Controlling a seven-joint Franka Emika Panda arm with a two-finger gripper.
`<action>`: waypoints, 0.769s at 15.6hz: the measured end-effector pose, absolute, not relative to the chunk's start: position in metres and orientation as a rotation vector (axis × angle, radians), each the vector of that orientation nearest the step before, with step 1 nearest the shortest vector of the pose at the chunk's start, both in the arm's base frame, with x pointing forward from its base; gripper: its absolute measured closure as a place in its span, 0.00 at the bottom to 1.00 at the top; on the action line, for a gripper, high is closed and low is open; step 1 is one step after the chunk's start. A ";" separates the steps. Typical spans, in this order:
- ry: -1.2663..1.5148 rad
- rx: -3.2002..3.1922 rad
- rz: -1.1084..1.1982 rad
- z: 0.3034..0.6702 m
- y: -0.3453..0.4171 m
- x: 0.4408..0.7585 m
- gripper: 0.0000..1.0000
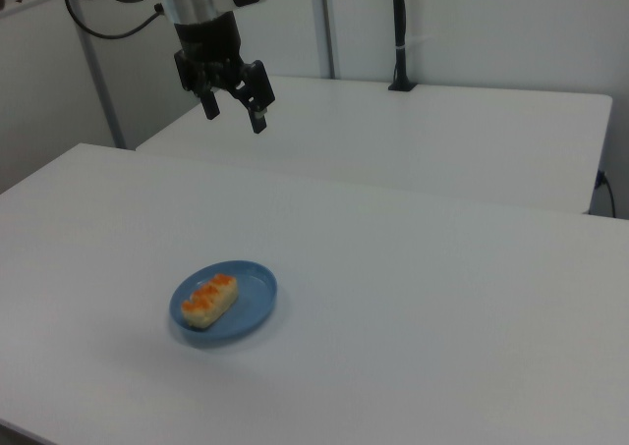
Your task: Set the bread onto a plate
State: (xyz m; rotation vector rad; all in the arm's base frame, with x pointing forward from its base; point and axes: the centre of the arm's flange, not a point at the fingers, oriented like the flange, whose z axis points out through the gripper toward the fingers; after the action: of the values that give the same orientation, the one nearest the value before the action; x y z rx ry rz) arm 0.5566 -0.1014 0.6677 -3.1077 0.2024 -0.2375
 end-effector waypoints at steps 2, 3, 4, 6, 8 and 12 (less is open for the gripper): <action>0.127 -3.123 -0.232 0.667 -0.102 0.556 0.00; 0.112 -3.125 -0.220 0.666 -0.102 0.556 0.00; 0.107 -3.126 -0.195 0.664 -0.102 0.554 0.00; 0.095 -3.143 -0.159 0.662 -0.103 0.552 0.00; 0.089 -3.153 -0.143 0.661 -0.104 0.551 0.00; 0.088 -3.157 -0.141 0.661 -0.105 0.551 0.00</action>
State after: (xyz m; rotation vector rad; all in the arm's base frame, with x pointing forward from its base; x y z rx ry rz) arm 0.5507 -0.1047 0.6608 -3.1575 0.0881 -0.1411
